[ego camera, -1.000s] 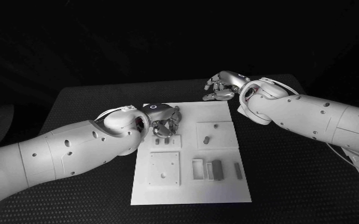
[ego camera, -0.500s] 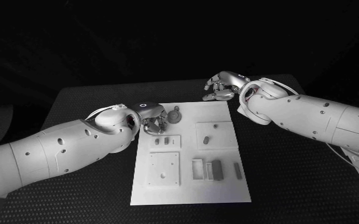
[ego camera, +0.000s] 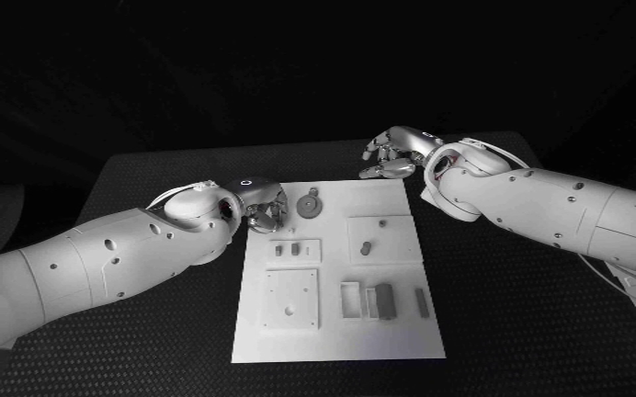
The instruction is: Assemble the parts on the task board
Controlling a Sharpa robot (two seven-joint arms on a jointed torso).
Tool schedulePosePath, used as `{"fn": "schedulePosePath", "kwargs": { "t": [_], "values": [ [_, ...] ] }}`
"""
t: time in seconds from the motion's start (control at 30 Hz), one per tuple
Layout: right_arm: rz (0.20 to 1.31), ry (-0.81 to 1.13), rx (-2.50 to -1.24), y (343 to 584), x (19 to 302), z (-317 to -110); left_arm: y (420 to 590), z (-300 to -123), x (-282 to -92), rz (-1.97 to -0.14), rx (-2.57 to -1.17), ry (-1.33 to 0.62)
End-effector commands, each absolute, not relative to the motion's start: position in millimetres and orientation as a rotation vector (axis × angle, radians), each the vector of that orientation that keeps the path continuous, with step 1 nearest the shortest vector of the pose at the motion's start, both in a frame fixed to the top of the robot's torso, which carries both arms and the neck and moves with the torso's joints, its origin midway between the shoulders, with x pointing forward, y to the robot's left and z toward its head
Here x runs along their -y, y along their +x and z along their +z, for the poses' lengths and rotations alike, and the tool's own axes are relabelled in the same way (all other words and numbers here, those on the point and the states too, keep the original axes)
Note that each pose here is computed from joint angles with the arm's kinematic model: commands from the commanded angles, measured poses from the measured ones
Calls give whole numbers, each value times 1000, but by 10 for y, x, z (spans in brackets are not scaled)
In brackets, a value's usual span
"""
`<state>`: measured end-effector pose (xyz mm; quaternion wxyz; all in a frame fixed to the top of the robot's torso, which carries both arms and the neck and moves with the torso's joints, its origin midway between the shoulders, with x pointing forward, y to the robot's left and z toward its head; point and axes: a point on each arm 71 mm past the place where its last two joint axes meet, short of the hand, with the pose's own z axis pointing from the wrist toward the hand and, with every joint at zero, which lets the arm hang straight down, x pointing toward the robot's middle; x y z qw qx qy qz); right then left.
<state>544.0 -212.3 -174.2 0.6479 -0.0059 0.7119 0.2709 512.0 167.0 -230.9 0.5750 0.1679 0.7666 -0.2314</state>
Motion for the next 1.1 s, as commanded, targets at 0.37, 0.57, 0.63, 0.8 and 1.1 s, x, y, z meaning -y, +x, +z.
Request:
{"fn": "schedulePosePath", "kwargs": {
  "t": [0.37, 0.57, 0.63, 0.8, 1.1],
  "values": [
    [622, -25, -1626, 5436, 2114, -1752, 5072, -2295, -1573, -594, -1799, 405],
    [622, -25, -1626, 5436, 2118, -1753, 5057, -2289, -1563, -603, -1795, 405],
    [622, -25, -1626, 5436, 2117, -1753, 5054, -2287, -1561, -608, -1795, 401],
    [623, -25, -1626, 5435, 2111, -1754, 5048, -2286, -1543, -617, -1799, 398],
    [623, -25, -1626, 5434, 2110, -1753, 5057, -2298, -1539, -613, -1808, 401]
  ]
}}
